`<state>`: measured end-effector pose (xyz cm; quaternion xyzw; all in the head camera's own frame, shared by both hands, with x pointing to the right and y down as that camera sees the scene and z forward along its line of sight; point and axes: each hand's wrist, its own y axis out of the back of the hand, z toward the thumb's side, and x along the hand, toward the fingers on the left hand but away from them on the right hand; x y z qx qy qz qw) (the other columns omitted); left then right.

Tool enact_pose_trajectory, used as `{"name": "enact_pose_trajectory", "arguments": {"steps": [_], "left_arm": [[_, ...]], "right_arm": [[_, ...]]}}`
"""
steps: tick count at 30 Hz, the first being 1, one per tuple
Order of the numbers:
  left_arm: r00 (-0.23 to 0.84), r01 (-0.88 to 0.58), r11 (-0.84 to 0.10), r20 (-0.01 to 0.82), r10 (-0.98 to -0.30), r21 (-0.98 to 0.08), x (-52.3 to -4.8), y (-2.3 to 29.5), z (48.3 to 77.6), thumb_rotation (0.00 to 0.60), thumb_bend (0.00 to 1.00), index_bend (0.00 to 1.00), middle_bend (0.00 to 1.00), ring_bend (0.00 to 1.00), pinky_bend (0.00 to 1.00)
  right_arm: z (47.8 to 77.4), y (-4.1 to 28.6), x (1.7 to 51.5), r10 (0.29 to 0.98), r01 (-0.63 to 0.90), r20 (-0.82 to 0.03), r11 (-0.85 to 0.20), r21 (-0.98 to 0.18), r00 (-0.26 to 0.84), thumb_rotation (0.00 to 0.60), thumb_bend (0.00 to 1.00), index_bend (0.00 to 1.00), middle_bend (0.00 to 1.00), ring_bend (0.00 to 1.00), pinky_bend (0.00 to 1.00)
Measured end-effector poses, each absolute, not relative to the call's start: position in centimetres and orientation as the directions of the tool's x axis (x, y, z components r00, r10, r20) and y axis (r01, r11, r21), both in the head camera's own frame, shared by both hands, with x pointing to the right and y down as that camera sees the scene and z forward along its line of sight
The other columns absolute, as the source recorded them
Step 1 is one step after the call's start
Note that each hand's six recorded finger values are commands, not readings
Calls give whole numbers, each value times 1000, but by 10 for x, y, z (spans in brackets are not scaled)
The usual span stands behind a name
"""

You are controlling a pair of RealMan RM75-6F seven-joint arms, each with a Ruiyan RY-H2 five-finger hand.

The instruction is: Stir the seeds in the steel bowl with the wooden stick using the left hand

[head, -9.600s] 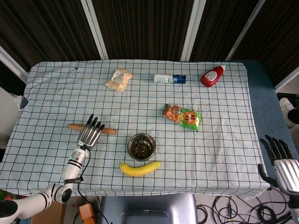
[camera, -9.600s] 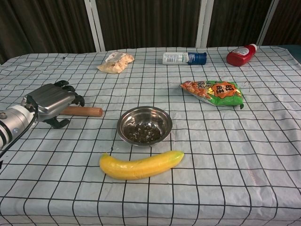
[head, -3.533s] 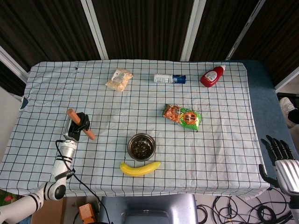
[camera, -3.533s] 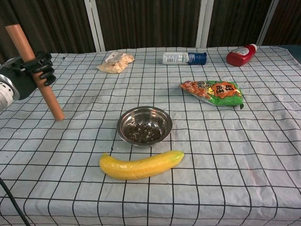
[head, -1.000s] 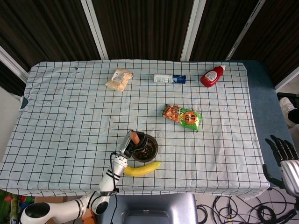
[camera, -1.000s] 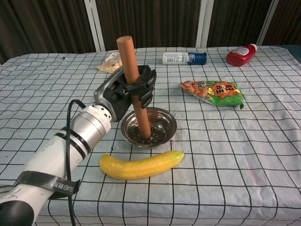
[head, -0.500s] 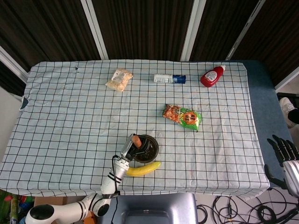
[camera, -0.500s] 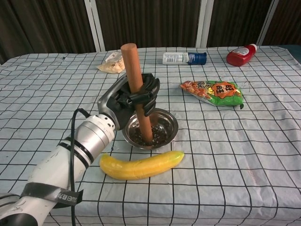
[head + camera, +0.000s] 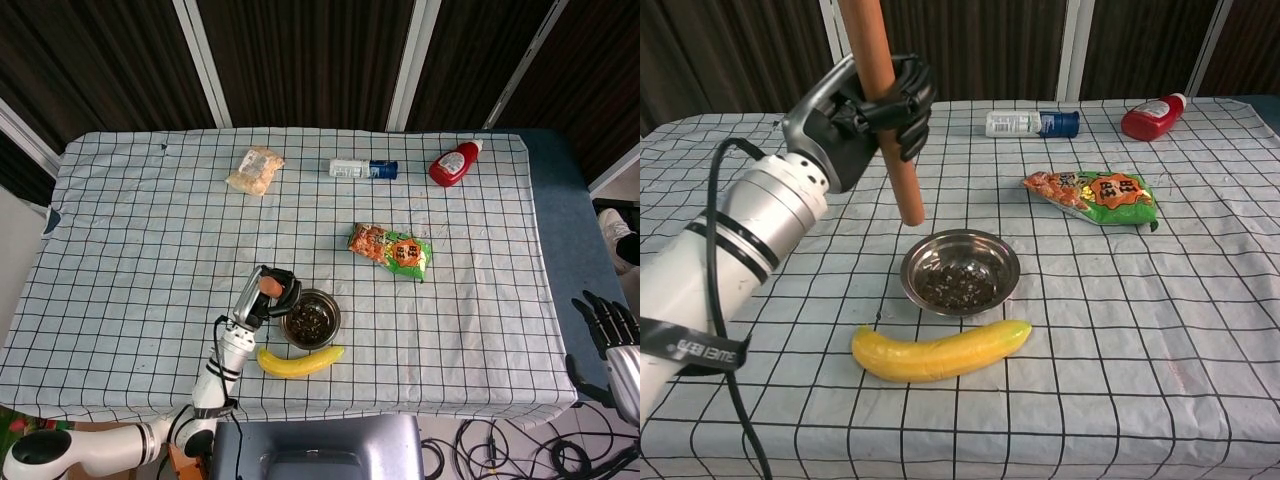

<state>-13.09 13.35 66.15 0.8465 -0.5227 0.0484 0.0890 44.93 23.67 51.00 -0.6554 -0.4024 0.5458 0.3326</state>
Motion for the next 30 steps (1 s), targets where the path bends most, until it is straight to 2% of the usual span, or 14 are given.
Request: {"name": "enact_pose_trajectory", "arguments": {"steps": [6, 11, 17, 21, 24, 25, 26, 28, 30], "left_arm": [[344, -899, -397, 264, -901, -184, -182, 125, 671, 600, 938, 961, 1000, 850, 952], [261, -791, -406, 347, -901, -458, -221, 130, 694, 600, 920, 919, 1000, 821, 930], [202, -547, -463, 427, -882, -698, -262, 141, 732, 600, 758, 782, 978, 716, 830], [183, -406, -501, 469, -864, -764, -278, 146, 754, 600, 652, 745, 948, 678, 787], [182, -347, -525, 493, -851, -777, -281, 148, 764, 600, 535, 658, 842, 571, 687], [183, -339, -533, 501, -846, -775, -281, 149, 766, 600, 501, 622, 785, 519, 639], [185, -333, -545, 514, -838, -769, -280, 150, 769, 600, 450, 548, 670, 414, 544], [186, -322, -566, 535, -824, -759, -280, 151, 772, 600, 395, 435, 529, 280, 428], [189, -309, -581, 550, -814, -753, -280, 152, 773, 600, 364, 365, 466, 222, 385]], "right_arm": [[511, 237, 448, 889, 160, -450, -458, -874, 84, 600, 445, 0, 0, 0, 0], [515, 238, 443, 881, 147, -463, -472, -869, 94, 600, 445, 0, 0, 0, 0], [517, 237, 443, 878, 146, -469, -478, -866, 92, 600, 446, 0, 0, 0, 0], [515, 237, 444, 880, 149, -466, -475, -867, 92, 600, 446, 0, 0, 0, 0], [514, 237, 446, 882, 153, -463, -471, -869, 89, 600, 445, 0, 0, 0, 0], [514, 237, 446, 883, 154, -462, -470, -869, 87, 600, 445, 0, 0, 0, 0], [513, 237, 446, 883, 154, -462, -470, -869, 87, 600, 446, 0, 0, 0, 0], [513, 237, 447, 883, 155, -461, -469, -869, 86, 600, 446, 0, 0, 0, 0], [513, 238, 447, 883, 155, -461, -469, -869, 88, 600, 446, 0, 0, 0, 0]]}}
